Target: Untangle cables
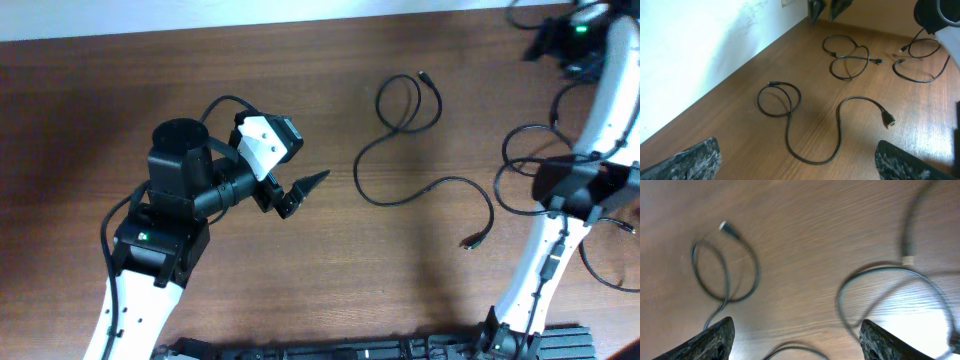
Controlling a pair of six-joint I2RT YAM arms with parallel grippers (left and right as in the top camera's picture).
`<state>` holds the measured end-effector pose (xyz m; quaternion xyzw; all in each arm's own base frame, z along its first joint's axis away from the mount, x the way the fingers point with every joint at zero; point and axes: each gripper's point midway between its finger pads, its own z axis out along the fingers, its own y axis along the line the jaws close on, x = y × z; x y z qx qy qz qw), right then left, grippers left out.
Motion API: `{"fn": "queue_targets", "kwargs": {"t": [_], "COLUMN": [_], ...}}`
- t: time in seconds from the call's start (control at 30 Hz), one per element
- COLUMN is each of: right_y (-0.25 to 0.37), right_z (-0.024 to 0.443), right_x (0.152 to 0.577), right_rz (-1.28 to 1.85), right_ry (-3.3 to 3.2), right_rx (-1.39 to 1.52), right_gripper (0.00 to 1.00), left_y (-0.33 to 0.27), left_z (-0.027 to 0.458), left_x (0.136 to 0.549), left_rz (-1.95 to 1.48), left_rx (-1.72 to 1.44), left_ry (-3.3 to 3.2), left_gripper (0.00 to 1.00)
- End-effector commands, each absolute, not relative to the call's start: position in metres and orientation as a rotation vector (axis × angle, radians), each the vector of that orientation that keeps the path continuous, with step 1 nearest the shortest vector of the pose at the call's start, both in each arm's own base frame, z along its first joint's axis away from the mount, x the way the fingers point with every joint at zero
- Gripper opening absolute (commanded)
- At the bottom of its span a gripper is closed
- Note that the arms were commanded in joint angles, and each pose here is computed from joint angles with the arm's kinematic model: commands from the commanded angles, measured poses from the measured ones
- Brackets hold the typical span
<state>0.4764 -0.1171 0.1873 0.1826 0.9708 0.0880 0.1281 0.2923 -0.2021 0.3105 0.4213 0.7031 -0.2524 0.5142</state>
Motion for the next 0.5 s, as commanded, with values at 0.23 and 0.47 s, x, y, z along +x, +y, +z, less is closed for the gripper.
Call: {"fn": "queue_targets", "kwargs": {"t": [0.23,0.47], "right_y": [0.004,0.07], "right_z": [0.088,0.055], "right_x": [0.477,0.478], "right_rz": [0.422,0.456], "right_ry": [3.094,3.095], "right_rx": [0.218,-0.098], "right_gripper": [0.77,0.77], "left_y": [-0.205,-0.205], "left_z": [0.316,0.316], "left_x": [0.29,0.29], "left_rz": [-0.618,-0.618], "left_rx": [1.025,1.025], "left_ry": [1.669,1.669], "left_gripper": [0.99,0.99]}}
